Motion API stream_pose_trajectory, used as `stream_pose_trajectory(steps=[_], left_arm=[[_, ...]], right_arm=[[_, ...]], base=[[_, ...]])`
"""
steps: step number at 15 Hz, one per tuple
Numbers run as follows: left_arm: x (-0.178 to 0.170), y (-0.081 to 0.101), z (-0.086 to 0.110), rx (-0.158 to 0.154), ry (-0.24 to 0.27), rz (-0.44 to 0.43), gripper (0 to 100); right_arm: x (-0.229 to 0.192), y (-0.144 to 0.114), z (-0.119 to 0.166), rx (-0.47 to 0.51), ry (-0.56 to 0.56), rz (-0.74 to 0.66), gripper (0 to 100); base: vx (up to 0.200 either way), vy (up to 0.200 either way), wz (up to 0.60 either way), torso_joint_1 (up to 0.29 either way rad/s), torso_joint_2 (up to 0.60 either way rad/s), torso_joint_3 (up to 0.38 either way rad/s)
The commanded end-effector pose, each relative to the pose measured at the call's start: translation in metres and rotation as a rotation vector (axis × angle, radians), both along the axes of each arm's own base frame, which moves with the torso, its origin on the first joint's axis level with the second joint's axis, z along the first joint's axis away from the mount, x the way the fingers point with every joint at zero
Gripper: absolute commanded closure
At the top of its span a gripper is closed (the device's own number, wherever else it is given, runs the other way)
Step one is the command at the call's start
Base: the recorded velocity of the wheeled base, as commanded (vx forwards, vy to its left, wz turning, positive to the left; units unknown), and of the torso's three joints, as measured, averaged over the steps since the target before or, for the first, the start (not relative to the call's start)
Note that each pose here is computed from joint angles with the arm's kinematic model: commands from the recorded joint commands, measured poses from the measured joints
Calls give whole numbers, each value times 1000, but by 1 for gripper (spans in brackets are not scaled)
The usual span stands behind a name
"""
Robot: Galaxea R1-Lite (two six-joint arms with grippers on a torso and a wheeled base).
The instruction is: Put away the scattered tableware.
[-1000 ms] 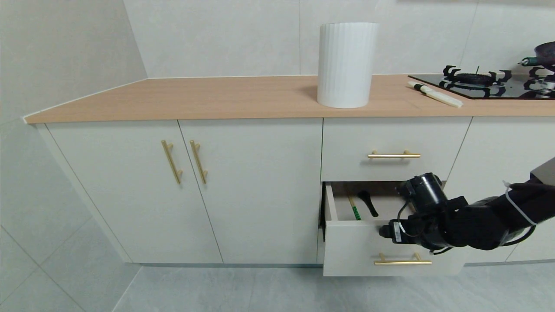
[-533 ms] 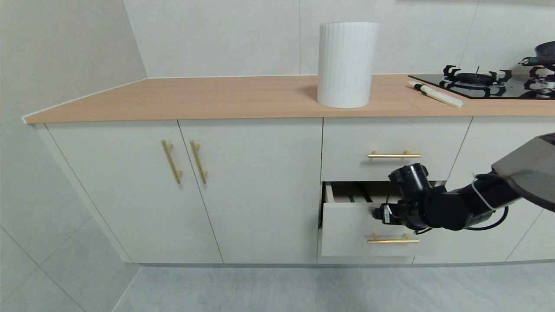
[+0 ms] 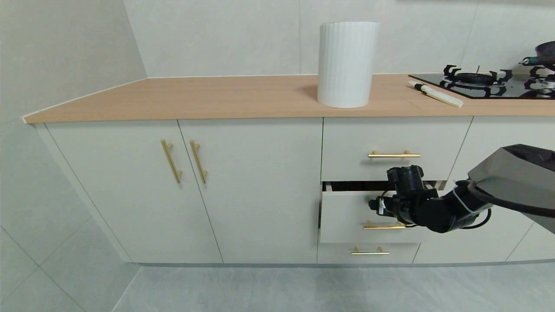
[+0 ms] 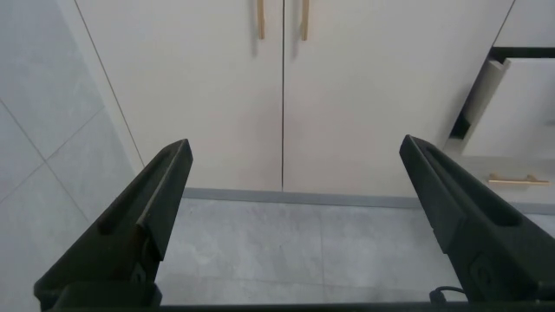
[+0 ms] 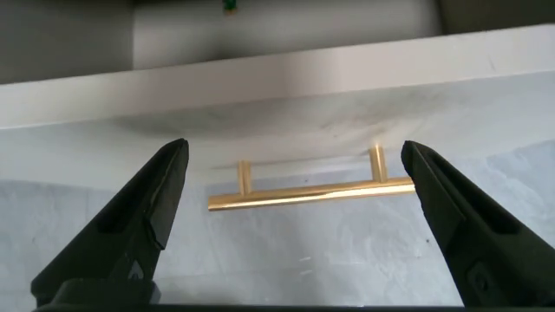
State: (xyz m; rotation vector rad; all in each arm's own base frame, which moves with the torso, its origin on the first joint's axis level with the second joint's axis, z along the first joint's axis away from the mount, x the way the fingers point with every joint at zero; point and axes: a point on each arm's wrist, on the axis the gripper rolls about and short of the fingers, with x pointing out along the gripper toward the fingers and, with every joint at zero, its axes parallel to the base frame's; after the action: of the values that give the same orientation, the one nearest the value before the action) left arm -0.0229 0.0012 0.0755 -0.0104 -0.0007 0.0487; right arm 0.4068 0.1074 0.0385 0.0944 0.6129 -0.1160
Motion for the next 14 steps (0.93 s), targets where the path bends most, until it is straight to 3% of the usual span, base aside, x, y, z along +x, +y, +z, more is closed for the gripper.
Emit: stream_pose_trajectory(steps=[1,10,14], left_arm=[[0,0,0,0,0,0,0],[0,0,0,0,-1,0,0],[0,0,0,0,0,0,0]], right_arm=[[7,-6,-7,6,-11,-19,0],[33,-11,-24,46,-135,-98,0],[40,-10,-18,87,-168,-123,0]], base=[[0,0,0,0,0,0],[0,0,0,0,0,0],[0,0,0,0,0,0]])
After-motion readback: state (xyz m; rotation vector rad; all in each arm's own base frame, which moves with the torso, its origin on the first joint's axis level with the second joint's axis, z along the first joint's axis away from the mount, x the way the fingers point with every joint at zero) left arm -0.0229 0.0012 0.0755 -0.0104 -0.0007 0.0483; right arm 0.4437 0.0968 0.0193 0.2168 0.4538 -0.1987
